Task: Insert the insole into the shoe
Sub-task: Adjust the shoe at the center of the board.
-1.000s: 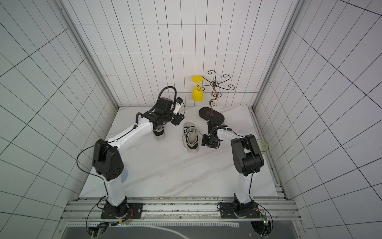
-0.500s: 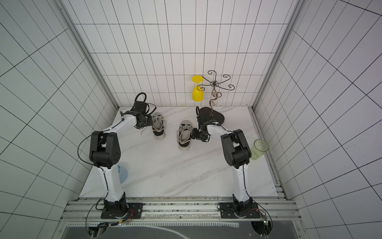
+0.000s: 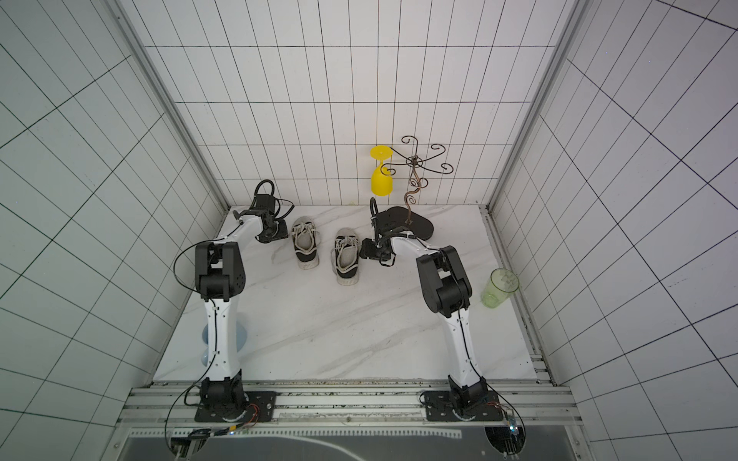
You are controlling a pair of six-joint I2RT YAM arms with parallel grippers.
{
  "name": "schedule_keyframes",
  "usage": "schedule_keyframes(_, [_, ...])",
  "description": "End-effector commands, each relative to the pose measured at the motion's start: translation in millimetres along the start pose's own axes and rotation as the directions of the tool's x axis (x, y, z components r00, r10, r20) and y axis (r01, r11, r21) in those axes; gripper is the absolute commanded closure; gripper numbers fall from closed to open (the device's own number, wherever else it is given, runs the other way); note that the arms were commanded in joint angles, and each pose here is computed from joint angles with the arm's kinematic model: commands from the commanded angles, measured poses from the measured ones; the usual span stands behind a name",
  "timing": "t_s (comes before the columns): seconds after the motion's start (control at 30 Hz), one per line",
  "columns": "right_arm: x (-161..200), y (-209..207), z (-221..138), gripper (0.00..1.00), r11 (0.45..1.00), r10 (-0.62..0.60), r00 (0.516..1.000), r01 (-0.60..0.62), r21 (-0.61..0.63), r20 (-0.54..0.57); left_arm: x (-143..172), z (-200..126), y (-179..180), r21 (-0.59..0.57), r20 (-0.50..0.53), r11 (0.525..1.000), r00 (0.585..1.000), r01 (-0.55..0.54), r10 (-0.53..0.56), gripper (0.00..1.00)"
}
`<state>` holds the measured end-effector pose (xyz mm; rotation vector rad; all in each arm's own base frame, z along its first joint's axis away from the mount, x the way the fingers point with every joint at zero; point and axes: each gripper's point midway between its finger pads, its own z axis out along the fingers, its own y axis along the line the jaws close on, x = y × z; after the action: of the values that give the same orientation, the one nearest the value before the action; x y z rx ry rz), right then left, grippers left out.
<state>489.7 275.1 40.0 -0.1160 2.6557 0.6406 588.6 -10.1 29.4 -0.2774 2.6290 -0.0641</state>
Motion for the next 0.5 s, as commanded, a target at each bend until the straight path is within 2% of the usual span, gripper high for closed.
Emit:
schedule_keyframes(0.0, [-24,24,6,0.46,0.998,-0.007,0.999,0.01,-0.068,0.039,6,-1,-46,0.108,-0.024,0.986,0.991,-0.128,0.131,0.48])
schedule_keyframes(0.2, [-21,41,7,0.46,0.995,-0.019,0.999,0.024,-0.099,0.048,34,-12,-75,0.179,-0.058,0.968,0.98,-0.176,0.189,0.51])
schedule_keyframes(0.47, [-7,45,-2,0.47,0.993,0.002,1.0,-0.002,-0.118,0.005,65,-45,-74,0.157,-0.11,0.974,0.977,-0.164,0.182,0.54])
